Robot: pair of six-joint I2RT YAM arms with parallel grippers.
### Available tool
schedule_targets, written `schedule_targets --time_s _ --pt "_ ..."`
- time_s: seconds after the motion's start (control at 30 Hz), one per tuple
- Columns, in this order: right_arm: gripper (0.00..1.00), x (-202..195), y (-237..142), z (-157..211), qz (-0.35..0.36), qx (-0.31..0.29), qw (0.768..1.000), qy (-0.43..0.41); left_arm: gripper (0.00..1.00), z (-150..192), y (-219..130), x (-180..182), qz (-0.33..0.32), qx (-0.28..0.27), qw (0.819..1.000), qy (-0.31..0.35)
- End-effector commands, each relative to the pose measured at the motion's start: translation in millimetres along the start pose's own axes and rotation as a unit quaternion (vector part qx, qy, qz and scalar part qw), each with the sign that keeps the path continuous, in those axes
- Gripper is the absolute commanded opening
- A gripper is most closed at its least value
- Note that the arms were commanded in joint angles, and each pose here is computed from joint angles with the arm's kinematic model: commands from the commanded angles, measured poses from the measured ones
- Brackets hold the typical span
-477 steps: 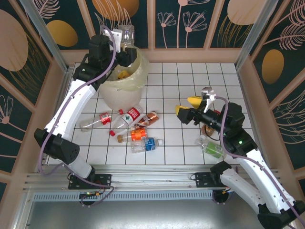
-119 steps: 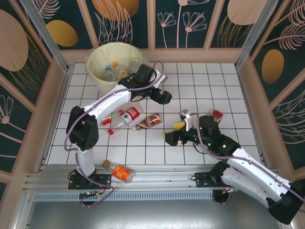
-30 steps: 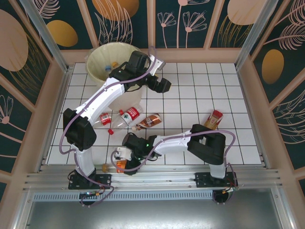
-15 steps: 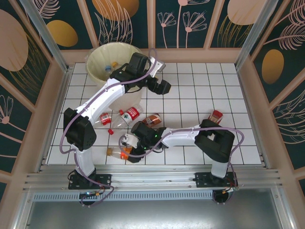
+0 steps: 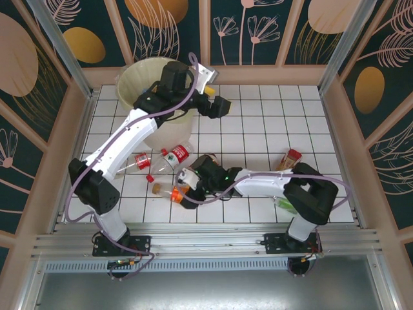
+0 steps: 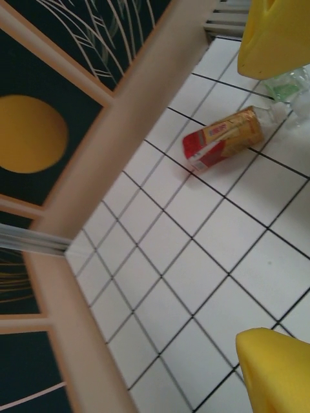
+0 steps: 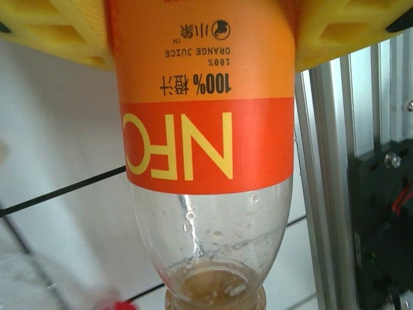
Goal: Put the plastic bottles in the bin
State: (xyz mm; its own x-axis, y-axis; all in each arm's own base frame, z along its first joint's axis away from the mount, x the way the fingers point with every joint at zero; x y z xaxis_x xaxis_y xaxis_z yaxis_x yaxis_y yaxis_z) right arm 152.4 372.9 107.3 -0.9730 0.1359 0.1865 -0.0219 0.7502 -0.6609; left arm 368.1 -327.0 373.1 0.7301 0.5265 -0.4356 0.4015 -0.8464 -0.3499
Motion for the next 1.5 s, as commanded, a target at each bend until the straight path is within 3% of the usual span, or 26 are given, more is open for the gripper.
schedule_targets --time_s 0.0,0.43,0.77,1.13,1.47 --pt "0.48 -13 -26 -12 0.03 -0.046 0.998 0.012 0.99 -17 -12 -4 -0.005 -0.035 0.999 -0.002" --pt "0.48 -57 -134 -33 0.148 -0.157 0.974 0.064 0.99 -60 -75 -27 -0.043 -0.143 0.989 0.0" --pt "0.48 -75 -189 -73 0.202 -0.212 0.955 0.048 0.99 -52 -111 -6 -0.103 -0.162 0.981 -0.035" --pt "0.48 -106 -210 -136 0.246 -0.24 0.939 0.02 0.99 -32 -133 31 -0.226 -0.157 0.947 -0.166" --pt "0.48 -147 -207 -185 0.271 -0.242 0.932 0.024 0.98 -38 -149 41 -0.277 -0.171 0.93 -0.169"
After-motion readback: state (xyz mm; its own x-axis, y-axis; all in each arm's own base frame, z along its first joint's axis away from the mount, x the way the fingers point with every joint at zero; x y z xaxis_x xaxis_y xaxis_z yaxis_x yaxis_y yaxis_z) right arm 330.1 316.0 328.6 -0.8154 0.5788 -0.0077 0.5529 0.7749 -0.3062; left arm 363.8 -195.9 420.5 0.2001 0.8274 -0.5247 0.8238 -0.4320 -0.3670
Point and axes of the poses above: each hand's point on the last joint's axis, 136 mm out from that joint toward the fingers, its own y axis out along the fingers, its own x axis along the line the jaws close on, z = x × y, the point moved 3 cm from there along -y, back along the fingers, and after that the axes turned 8 degrees about -y, right-handed, at the moved point
